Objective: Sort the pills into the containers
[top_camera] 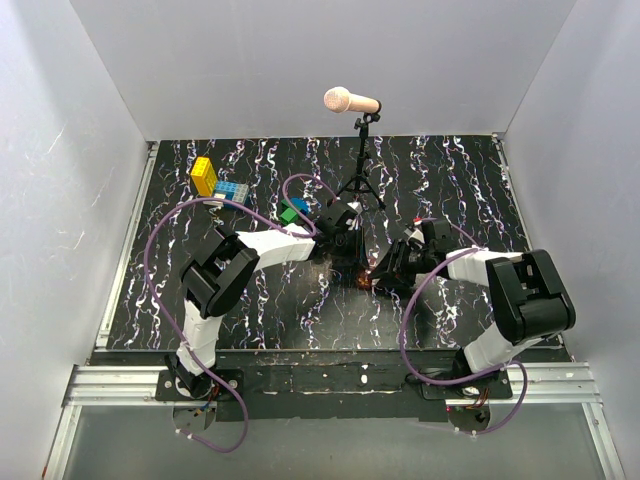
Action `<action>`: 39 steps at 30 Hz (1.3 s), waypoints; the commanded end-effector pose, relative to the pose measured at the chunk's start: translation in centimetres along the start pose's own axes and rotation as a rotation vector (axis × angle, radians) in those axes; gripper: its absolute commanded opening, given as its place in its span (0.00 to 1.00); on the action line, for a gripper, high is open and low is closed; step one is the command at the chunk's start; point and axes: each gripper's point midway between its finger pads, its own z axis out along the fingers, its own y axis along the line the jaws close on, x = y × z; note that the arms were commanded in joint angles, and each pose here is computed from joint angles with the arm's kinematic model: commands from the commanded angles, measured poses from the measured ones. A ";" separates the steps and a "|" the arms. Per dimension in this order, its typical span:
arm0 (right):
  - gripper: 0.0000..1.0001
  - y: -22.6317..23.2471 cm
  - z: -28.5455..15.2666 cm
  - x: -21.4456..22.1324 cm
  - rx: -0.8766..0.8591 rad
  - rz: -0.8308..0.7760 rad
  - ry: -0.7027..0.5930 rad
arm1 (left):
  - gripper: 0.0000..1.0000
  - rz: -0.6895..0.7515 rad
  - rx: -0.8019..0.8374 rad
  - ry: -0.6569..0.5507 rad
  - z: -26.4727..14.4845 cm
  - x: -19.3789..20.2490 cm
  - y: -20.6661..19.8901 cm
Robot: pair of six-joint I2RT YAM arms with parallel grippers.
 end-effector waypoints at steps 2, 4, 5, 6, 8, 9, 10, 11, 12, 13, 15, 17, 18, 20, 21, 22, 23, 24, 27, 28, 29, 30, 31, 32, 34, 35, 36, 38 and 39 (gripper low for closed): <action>0.49 1.4 0.8 -1.1 -0.035 -0.019 -0.004 | 0.22 -0.005 -0.087 0.083 0.7 3.1 2.7; 0.48 1.2 1.2 -1.0 -0.026 -0.015 0.001 | 0.22 -0.004 -0.083 0.088 0.7 3.2 2.7; 0.47 1.2 1.4 -1.1 -0.023 -0.012 0.005 | 0.22 -0.003 -0.084 0.087 0.8 3.1 2.7; 0.47 1.1 1.6 -1.0 -0.023 -0.009 0.009 | 0.22 -0.005 -0.087 0.090 0.9 3.3 2.8; 0.45 1.0 2.1 -1.0 -0.016 -0.005 0.017 | 0.22 -0.006 -0.088 0.096 0.9 3.5 2.9; 0.45 1.0 2.2 -0.9 -0.020 -0.003 0.022 | 0.21 -0.010 -0.090 0.098 0.9 3.6 3.0; 0.43 0.9 2.4 -0.9 -0.015 0.001 0.024 | 0.21 -0.010 -0.090 0.100 0.9 3.7 3.1; 0.42 0.8 2.6 -0.8 -0.013 0.005 0.027 | 0.21 -0.009 -0.089 0.097 0.9 3.6 3.0; 0.40 0.8 2.7 -0.8 -0.011 0.005 0.030 | 0.21 -0.012 -0.092 0.100 0.9 3.7 3.1; 0.39 0.5 2.9 -0.7 0.002 0.010 0.033 | 0.20 -0.013 -0.095 0.104 0.9 3.8 3.2; 0.37 0.0 2.9 -0.7 0.031 0.014 0.030 | 0.20 -0.014 -0.098 0.105 0.9 3.9 3.4; 0.34 -0.8 2.9 -0.7 0.080 0.010 0.025 | 0.20 -0.016 -0.097 0.108 0.9 4.0 3.4; 0.32 -1.1 2.9 -0.8 0.104 0.011 0.024 | 0.20 -0.016 -0.098 0.107 0.9 4.0 3.4; 0.26 -1.9 2.7 -0.6 0.149 0.020 0.026 | 0.20 -0.017 -0.095 0.105 0.9 3.9 3.4; 0.24 -2.2 2.7 -0.6 0.168 0.021 0.025 | 0.20 -0.019 -0.093 0.107 0.9 4.0 3.3; 0.23 -2.4 2.7 -0.5 0.177 0.020 0.028 | 0.20 -0.019 -0.093 0.107 0.9 4.0 3.3; 0.23 -2.4 2.7 -0.5 0.177 0.022 0.029 | 0.20 -0.019 -0.092 0.106 0.9 3.9 3.3; 0.23 -2.3 2.7 -0.5 0.168 0.016 0.030 | 0.20 -0.016 -0.092 0.106 0.9 3.9 3.3; 0.26 -1.0 2.3 -0.7 0.120 -0.012 0.019 | 0.20 -0.012 -0.089 0.103 0.8 3.8 3.2; 0.27 -0.4 2.0 -0.8 0.102 -0.021 0.011 | 0.21 -0.011 -0.085 0.100 0.7 3.7 3.1; 0.29 0.3 1.7 -0.9 0.088 -0.037 0.005 | 0.22 -0.009 -0.079 0.093 0.6 3.5 2.8; 0.30 0.7 1.4 -1.1 0.082 -0.045 -0.003 | 0.23 -0.008 -0.074 0.089 0.5 3.3 2.6; 0.31 1.3 1.0 -1.1 0.074 -0.062 -0.010 | 0.23 -0.005 -0.068 0.080 0.3 3.0 2.4; 0.33 1.7 0.6 -1.3 0.073 -0.069 -0.019 | 0.24 -0.001 -0.066 0.075 0.1 2.8 2.2; 0.40 2.7 -0.2 -1.6 0.067 -0.088 -0.037 | 0.27 0.011 -0.055 0.055 -0.4 2.1 1.6; 0.44 3.1 -0.5 -1.6 0.062 -0.099 -0.043 | 0.31 0.018 -0.044 0.048 -0.6 1.9 1.3; 0.47 3.5 -0.9 -1.8 0.061 -0.103 -0.050 | 0.32 0.024 -0.030 0.038 -0.9 1.5 0.8; 0.55 4.3 -1.6 -1.9 0.056 -0.118 -0.064 | 0.35 0.034 -0.018 0.021 -1.4 1.0 0.3; 0.58 4.5 -1.9 -2.0 0.055 -0.123 -0.073 | 0.36 0.037 -0.014 0.006 -1.7 0.6 0.1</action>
